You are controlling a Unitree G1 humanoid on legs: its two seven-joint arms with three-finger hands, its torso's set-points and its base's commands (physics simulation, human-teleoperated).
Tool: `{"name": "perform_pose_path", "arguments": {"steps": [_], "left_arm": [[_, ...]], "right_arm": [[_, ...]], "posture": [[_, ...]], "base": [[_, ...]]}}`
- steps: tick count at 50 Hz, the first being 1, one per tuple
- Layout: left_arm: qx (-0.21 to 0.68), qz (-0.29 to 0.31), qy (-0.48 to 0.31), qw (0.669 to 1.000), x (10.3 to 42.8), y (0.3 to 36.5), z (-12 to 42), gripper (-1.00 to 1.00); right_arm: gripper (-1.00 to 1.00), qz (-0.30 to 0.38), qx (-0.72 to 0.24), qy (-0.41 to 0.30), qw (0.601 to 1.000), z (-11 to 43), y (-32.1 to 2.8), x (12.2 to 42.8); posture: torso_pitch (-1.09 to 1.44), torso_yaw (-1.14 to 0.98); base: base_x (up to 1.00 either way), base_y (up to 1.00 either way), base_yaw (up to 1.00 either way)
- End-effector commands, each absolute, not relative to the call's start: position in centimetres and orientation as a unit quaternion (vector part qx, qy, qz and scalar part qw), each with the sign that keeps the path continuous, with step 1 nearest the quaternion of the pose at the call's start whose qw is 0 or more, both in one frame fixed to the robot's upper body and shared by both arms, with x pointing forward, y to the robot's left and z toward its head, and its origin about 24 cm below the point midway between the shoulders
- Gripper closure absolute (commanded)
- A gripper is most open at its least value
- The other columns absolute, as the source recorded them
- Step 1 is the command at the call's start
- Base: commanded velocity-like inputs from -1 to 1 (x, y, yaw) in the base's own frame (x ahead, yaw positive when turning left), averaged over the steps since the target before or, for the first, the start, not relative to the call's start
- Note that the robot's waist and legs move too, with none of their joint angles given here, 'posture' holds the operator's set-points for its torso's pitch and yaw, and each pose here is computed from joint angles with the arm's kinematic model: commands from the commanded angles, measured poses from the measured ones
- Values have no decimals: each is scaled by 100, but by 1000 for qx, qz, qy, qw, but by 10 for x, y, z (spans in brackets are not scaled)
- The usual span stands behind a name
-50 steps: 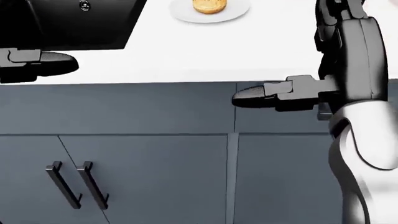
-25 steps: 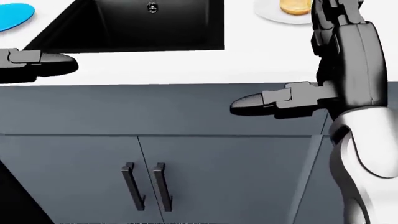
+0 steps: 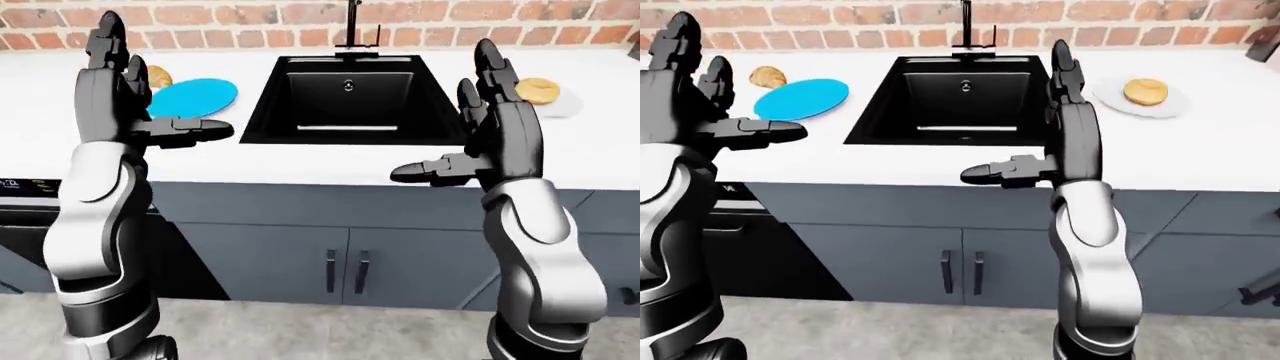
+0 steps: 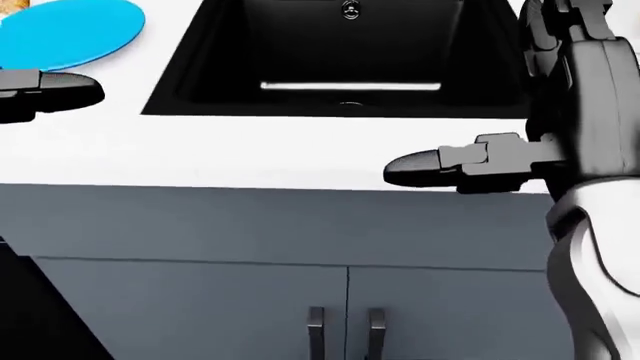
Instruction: Place the pastries on the plates.
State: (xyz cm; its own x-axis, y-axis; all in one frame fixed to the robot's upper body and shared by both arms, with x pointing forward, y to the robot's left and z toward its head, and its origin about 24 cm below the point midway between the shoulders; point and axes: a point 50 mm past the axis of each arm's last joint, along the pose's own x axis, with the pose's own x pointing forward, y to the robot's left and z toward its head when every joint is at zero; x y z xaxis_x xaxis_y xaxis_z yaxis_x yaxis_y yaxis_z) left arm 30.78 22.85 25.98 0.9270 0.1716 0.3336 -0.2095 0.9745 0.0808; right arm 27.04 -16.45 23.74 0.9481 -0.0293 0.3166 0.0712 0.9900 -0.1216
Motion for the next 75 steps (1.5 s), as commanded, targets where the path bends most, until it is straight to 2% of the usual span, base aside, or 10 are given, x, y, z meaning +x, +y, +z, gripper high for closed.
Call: {"name": "perform_pose_path", "arguments": {"steps": [1,32,55,75], "left_arm": [[64,83,-213,971,302,221,279,-100],[65,85,-210,972,300,221,275,-100],[71,83,-213,971,300,222,277,-100],[73,81,-212,971,299,221,276,-100]], "right_arm": [[-100,-53,-73,-210,974,254,-171,263],[-100,-51,-60,-220,972,253,-172,255],[-100,-36,-54,-231,971,256,-168,257],[-100,-40,-36,-231,972,252,-171,253]], "posture": [[0,0],[0,0],[0,0],[0,0]], "base": [[0,0,0],[0,20,0],[0,68,0],[9,3,0]]}}
